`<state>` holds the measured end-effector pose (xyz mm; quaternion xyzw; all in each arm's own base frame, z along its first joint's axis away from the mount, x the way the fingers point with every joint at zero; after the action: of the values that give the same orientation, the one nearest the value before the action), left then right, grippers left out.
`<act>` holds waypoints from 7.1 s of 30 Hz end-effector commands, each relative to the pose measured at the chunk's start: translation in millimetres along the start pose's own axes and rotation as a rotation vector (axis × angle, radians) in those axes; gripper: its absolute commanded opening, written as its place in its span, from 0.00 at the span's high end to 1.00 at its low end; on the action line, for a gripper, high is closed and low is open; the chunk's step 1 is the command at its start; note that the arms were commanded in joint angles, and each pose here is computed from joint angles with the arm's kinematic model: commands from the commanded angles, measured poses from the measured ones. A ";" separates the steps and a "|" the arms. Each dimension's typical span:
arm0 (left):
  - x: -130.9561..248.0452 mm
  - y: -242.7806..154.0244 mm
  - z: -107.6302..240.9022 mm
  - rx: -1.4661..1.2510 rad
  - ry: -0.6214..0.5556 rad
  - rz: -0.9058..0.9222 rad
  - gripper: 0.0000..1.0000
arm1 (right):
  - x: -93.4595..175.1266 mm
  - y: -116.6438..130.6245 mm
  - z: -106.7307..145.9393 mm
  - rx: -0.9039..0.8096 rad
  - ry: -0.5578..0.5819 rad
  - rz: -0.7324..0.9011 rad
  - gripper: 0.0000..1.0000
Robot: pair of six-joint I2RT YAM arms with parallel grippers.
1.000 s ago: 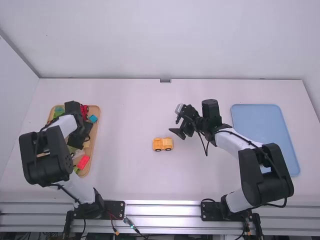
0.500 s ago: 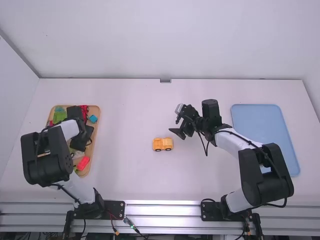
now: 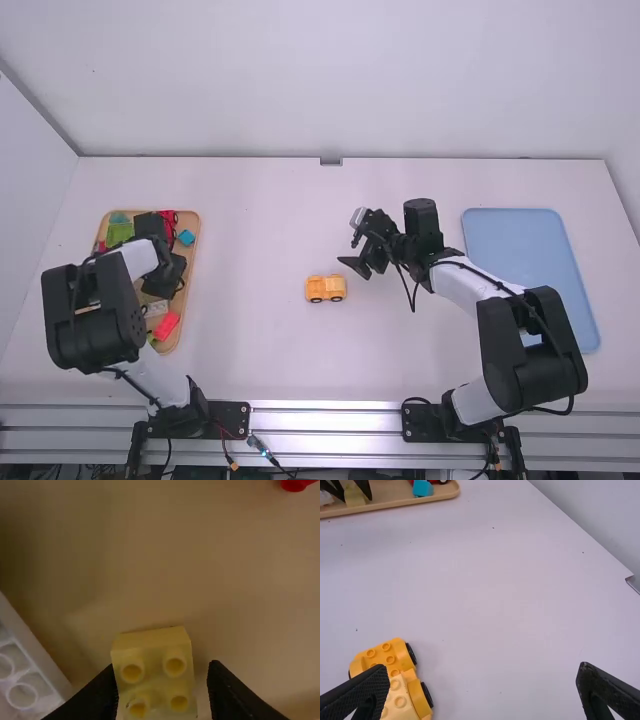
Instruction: Assemble lego blocks to make yellow taxi
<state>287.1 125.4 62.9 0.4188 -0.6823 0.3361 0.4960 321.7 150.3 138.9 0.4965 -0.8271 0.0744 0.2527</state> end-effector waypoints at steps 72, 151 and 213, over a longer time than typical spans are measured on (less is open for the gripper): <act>-1.7 -10.8 -14.9 -0.142 0.095 -0.015 0.48 | -10.1 9.0 -12.1 0.053 0.013 0.047 0.01; 90.9 -117.5 207.9 -2.579 -0.033 0.679 0.89 | 2.0 -2.9 1.5 -0.025 0.051 0.049 0.01; 116.4 -137.9 176.9 -2.578 -0.247 1.060 0.01 | 9.1 -10.6 8.7 -0.058 0.071 0.068 0.01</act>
<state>324.8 -114.5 124.8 -0.5584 -0.6157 -0.4421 0.3371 321.8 132.8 125.9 0.4524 -0.8345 0.0763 0.3053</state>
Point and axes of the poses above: each hand's point on the last joint's axis, 136 mm out from that joint toward the fingers, its own x axis back along the fingers, its own y axis along the line the jaws close on, z = x × y, the point moved 8 cm from there along x, back along the fingers, and after that the axes turned 15 degrees about -x, right-handed, at the moved point
